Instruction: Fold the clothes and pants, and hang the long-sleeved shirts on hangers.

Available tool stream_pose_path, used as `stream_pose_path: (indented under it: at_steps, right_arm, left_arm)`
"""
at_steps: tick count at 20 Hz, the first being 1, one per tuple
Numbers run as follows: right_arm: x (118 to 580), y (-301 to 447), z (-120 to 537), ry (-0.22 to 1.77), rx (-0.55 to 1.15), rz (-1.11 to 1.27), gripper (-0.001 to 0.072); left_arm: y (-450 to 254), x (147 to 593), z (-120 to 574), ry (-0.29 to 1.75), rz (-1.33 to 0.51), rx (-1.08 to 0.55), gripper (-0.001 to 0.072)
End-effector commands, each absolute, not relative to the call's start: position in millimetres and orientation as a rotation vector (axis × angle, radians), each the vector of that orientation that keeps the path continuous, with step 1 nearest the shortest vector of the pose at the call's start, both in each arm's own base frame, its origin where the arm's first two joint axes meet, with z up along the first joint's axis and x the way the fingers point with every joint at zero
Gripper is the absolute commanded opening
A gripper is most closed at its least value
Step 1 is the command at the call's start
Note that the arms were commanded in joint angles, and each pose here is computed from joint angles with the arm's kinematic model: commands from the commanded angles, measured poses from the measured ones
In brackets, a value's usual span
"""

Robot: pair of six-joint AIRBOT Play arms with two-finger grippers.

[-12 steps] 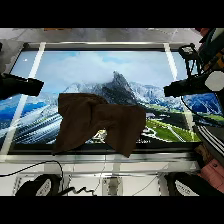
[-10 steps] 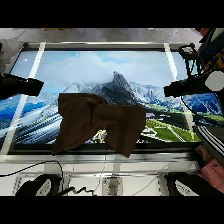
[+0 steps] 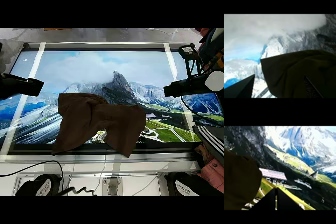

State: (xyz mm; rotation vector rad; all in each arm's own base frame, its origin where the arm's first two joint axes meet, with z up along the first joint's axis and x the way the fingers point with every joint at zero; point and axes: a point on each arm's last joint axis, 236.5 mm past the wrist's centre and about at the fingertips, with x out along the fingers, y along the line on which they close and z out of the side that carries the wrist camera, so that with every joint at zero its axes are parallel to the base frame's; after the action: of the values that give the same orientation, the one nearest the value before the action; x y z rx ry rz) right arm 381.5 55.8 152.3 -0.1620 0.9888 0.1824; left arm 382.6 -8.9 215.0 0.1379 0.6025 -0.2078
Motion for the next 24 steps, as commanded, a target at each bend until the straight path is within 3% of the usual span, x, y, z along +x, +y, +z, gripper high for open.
stream_pose_path:
  at_steps: [1,3,7,10,13,15,16,19,21,24]
  right_arm:
    - [392,59,160,0.932,-0.156,0.185,0.0015]
    - [394,40,157,0.946,-0.23,0.14,0.0015]
    - [351,0,94,1.213,-0.273,0.182,0.0014]
    - [304,27,22,1.37,-0.018,0.399,0.0014]
    - [289,75,-20,1.336,0.304,0.514,0.0019]
    - [295,86,-46,1.281,0.432,0.45,0.0245]
    - [298,85,-58,1.254,0.48,0.398,0.0292]
    - [302,92,-80,1.249,0.624,0.34,0.0369]
    - [300,97,-95,1.296,0.682,0.333,0.0457]
    - [294,104,-119,1.363,0.721,0.354,0.0456]
  left_arm:
    - [-9,383,215,0.602,-0.207,0.138,0.0702]
    - [-8,386,218,0.585,-0.202,0.138,0.0702]
    - [-8,387,221,0.574,-0.199,0.136,0.0703]
    - [-8,387,219,0.577,-0.199,0.136,0.0703]
    - [-10,384,210,0.618,-0.213,0.134,0.0702]
    - [-11,382,203,0.645,-0.222,0.13,0.0702]
    - [-11,383,199,0.658,-0.22,0.119,0.0703]
    - [-6,382,179,0.73,-0.219,0.105,0.0702]
    - [0,381,161,0.801,-0.214,0.075,0.0702]
    - [13,381,132,0.901,-0.201,0.035,0.0701]
